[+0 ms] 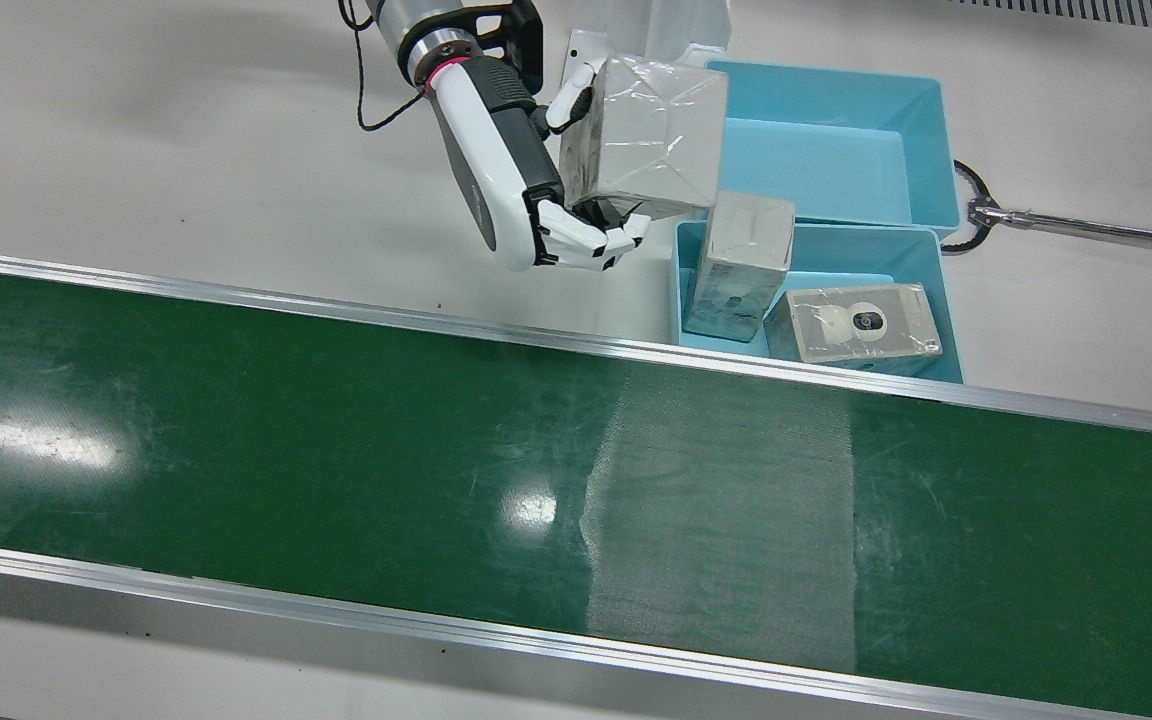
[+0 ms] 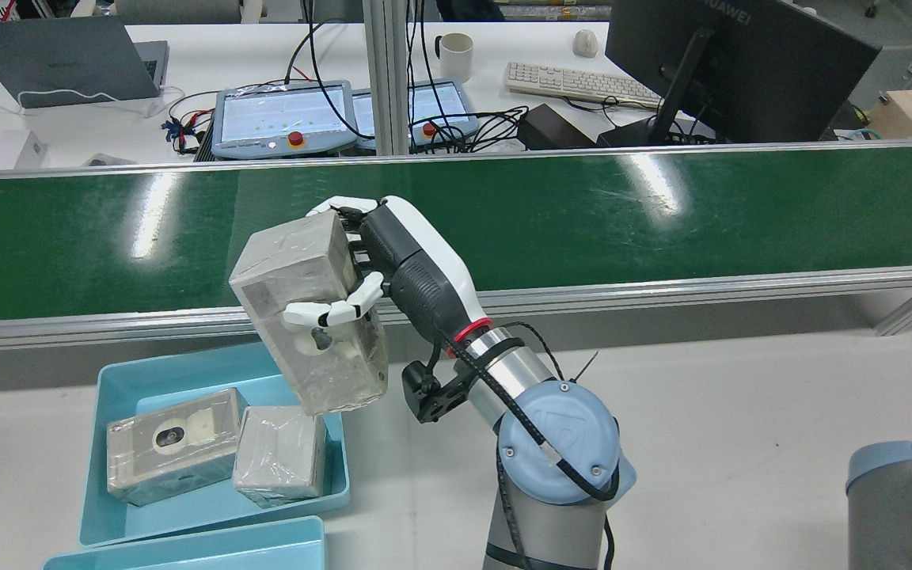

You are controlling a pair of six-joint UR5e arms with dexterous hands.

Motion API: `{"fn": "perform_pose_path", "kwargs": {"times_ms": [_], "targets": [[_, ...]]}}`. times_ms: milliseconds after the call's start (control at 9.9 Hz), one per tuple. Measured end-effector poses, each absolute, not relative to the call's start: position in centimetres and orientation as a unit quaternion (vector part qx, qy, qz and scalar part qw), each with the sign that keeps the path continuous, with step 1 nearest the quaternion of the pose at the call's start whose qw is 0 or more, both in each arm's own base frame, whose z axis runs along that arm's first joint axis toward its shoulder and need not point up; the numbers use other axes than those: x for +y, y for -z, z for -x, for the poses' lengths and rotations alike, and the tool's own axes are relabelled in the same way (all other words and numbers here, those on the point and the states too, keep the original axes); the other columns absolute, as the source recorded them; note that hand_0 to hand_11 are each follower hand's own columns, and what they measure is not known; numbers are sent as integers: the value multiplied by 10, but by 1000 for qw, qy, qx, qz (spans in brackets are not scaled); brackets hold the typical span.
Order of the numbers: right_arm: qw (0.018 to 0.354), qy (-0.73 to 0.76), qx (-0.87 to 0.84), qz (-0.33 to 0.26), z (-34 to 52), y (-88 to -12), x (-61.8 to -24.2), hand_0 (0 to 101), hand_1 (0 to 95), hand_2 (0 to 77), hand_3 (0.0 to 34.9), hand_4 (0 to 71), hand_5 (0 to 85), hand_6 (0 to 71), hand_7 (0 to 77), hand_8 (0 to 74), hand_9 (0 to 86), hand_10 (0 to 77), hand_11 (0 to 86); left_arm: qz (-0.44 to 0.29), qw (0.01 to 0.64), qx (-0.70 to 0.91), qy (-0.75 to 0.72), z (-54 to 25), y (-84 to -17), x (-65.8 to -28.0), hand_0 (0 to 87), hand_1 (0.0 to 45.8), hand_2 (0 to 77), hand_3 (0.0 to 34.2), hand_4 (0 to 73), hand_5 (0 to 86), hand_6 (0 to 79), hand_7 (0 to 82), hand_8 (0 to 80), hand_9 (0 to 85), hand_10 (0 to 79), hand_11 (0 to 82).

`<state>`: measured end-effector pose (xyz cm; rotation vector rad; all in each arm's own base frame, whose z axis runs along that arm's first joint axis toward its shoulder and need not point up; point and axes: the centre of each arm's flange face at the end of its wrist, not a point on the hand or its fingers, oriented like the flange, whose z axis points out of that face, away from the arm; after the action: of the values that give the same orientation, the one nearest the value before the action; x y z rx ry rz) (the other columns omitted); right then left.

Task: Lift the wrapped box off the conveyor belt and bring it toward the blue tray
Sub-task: 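Lift the box off the belt and carry it over the blue tray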

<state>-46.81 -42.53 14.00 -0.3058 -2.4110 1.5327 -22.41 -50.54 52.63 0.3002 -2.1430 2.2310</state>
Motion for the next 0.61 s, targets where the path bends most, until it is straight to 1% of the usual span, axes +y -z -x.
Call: {"fn": "perform_pose_path", "kwargs": {"times_ms": [404, 606], "targets": [[122, -516, -845, 65, 521, -124, -447, 462, 0, 409, 0, 349, 496, 436, 698, 676, 704, 704, 704, -97, 17, -689, -718, 224, -526, -505, 0, 0, 11, 0, 0, 11, 0, 5, 5, 0, 0, 0], [113, -513, -849, 62, 541, -135, -452, 462, 0, 409, 0, 349, 496, 436, 698, 676, 704, 704, 704, -97, 17, -689, -718, 224, -526, -505, 0, 0, 5, 0, 0, 11, 0, 5, 5, 0, 5, 0]]}}
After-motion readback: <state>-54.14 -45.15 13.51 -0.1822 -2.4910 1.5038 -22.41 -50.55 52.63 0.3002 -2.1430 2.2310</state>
